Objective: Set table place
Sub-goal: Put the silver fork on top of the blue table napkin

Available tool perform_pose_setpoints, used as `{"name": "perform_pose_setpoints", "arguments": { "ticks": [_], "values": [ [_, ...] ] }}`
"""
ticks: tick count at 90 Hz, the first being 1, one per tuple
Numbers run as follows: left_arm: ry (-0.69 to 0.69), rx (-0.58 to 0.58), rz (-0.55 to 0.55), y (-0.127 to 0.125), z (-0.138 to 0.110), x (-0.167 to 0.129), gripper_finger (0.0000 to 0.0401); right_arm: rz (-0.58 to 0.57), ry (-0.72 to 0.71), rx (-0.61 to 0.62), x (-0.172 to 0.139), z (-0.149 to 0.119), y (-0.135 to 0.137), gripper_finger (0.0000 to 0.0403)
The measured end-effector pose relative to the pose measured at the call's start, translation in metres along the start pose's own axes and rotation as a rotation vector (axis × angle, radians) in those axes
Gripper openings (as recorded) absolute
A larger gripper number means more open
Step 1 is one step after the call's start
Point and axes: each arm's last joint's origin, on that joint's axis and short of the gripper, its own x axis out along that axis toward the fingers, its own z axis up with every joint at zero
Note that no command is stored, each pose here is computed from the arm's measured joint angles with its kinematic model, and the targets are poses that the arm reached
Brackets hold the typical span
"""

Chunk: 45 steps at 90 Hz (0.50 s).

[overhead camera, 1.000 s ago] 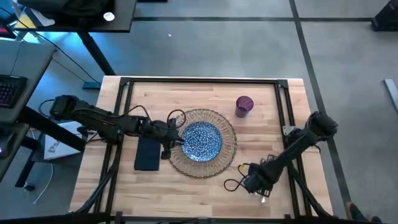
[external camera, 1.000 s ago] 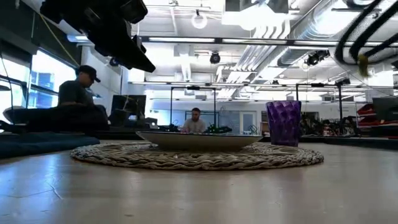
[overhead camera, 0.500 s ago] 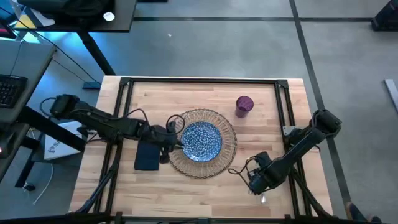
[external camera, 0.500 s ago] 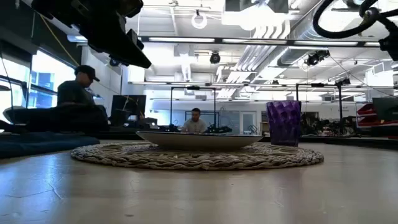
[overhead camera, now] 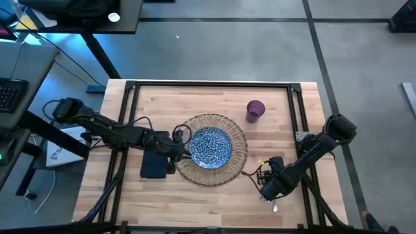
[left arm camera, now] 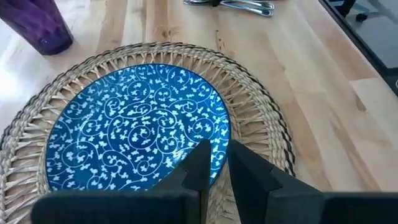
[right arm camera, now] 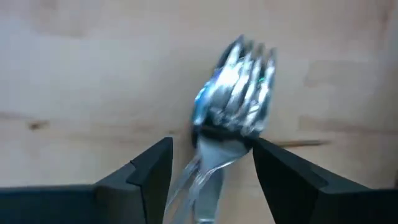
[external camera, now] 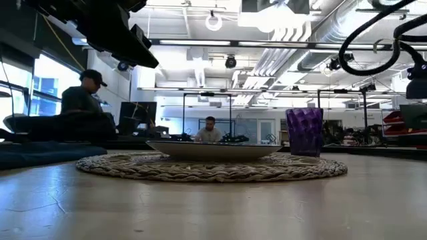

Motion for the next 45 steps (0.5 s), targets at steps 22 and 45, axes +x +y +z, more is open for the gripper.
{"name": "perform_pose_setpoints", "arguments": {
  "ticks": [22,45],
  "values": [
    [-0.002,-0.007,0.022,0.0007,0.0001,0.0,0.0039,0.019,-0.024,0.0,0.0007,0.0063,0.005,0.0172],
    [-0.001,-0.003,0.016,-0.0011,-0.0001,-0.0002,0.0039,0.022,-0.031,0.003,0.0048,0.0071,0.0036,0.0095]
  ]
}}
